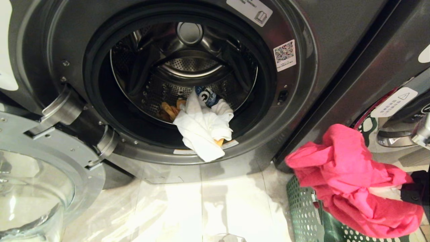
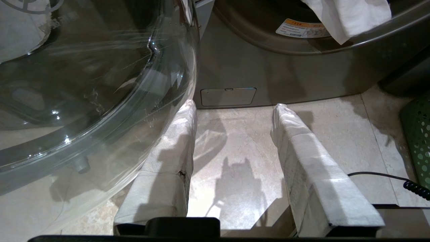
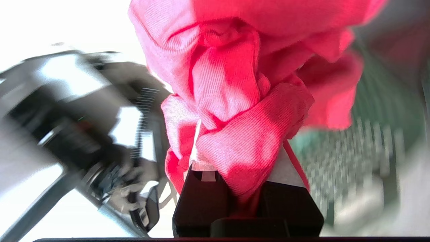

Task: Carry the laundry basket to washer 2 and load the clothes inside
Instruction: Place the clothes into the washing machine

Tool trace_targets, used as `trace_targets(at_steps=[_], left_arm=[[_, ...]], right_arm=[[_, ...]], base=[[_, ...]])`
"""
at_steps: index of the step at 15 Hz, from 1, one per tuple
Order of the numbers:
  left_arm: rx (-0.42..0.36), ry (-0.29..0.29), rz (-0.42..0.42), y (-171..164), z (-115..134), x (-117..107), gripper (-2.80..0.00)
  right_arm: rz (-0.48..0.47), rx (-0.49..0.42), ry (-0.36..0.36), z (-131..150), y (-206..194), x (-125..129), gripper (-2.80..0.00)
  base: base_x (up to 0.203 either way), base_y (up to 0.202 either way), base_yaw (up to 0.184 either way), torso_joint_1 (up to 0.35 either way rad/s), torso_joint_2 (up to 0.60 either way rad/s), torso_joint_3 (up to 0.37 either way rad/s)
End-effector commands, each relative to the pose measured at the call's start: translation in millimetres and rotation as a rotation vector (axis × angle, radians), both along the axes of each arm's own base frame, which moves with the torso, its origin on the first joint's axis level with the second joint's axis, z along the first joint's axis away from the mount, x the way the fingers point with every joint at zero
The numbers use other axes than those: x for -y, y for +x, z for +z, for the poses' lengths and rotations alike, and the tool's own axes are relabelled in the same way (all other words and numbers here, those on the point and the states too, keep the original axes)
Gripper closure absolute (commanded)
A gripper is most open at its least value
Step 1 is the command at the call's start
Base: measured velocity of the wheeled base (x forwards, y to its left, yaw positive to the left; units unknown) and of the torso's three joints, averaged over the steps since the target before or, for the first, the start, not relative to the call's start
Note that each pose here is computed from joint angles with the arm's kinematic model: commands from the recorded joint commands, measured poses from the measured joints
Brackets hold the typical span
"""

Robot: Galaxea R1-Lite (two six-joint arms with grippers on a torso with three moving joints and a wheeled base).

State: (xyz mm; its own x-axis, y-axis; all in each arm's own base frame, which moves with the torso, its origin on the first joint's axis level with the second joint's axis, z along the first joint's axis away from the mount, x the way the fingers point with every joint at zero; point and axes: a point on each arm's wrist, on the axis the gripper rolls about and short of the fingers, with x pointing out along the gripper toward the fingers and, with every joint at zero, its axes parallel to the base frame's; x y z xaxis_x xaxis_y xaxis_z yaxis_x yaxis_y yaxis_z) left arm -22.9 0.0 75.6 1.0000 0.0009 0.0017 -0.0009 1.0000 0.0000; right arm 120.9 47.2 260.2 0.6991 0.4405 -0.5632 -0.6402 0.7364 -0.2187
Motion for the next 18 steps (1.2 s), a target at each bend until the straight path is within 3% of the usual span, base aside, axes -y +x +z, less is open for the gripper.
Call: trace_targets(at_steps=[1,3,5,9,13,16,18], left_arm=[[-0.002,0.000,0.000,0.1,-0.1,0.0,0.00],[0.000,0.000,-0.001,0.0,0.3,0.0,0.00],[-0.001,0.000,0.001,0.1,0.0,0.0,0.00],[-0.002,0.000,-0.001,0.1,-0.1,0.0,0.00],[-0.002,0.000,0.001,0.1,-0.1,0.0,0.00],[-0.002,0.000,0.000,0.1,-0.1,0.0,0.00],[-0.002,0.000,0.001,0.1,-0.1,0.0,0.00]], right_arm=[[0.212,0.091,0.019,20.7,-28.5,-17.5,0.00],[0.380,0.127,-0.002,34.9,-41.4,-43.6,0.00],[0.417,0.135,-0.007,42.6,-34.5,-83.0,0.00],[0.333,0.207,0.109,41.7,10.8,-166.6,0.00],[0.178,0.426,0.299,43.6,58.8,-245.2,0.00],[0.115,0.635,0.413,46.3,80.0,-269.8,0.00],[0.083,0.775,0.409,38.4,97.3,-276.6,0.00]], base=[[0.000,0.000,0.000,0.000,0.00,0.000],[0.000,0.000,0.000,0.000,0.00,0.000],[0.000,0.000,0.000,0.000,0.00,0.000],[0.000,0.000,0.000,0.000,0.00,0.000],[0.000,0.000,0.000,0.000,0.00,0.000],[0.000,0.000,0.000,0.000,0.00,0.000],[0.000,0.000,0.000,0.000,0.00,0.000]])
